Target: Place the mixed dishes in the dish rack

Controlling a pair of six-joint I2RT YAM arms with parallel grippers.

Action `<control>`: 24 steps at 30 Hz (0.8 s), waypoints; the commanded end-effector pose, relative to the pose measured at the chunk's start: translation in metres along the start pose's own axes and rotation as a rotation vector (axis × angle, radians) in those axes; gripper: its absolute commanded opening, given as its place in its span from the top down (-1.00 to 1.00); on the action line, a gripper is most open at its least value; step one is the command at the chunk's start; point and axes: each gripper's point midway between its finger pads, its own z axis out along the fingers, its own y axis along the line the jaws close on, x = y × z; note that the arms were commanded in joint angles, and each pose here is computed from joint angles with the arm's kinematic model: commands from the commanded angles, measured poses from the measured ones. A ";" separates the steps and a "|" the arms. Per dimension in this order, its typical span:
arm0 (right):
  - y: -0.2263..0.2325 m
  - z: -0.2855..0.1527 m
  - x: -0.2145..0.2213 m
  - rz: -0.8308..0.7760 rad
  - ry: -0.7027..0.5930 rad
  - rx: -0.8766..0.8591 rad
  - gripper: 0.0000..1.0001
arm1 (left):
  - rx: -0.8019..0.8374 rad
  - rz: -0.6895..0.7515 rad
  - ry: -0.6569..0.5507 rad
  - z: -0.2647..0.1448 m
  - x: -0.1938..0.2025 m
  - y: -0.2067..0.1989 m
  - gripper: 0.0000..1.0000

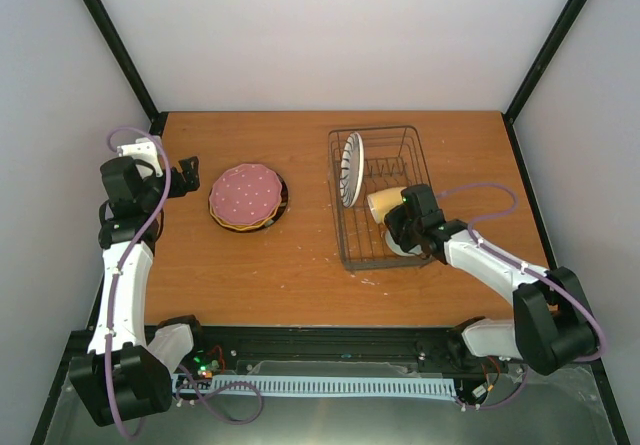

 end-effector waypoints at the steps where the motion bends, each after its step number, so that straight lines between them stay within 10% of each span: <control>1: -0.004 0.005 -0.017 -0.023 -0.083 0.028 0.70 | -0.006 0.034 -0.032 -0.006 -0.012 -0.002 -1.00; 5: 0.000 0.008 -0.018 -0.037 -0.085 0.026 0.94 | -0.009 0.033 -0.027 -0.005 -0.011 -0.001 -0.99; 24: 0.072 -0.047 -0.024 -0.301 -0.155 -0.277 0.94 | -0.021 0.030 -0.026 -0.005 -0.008 0.002 -0.99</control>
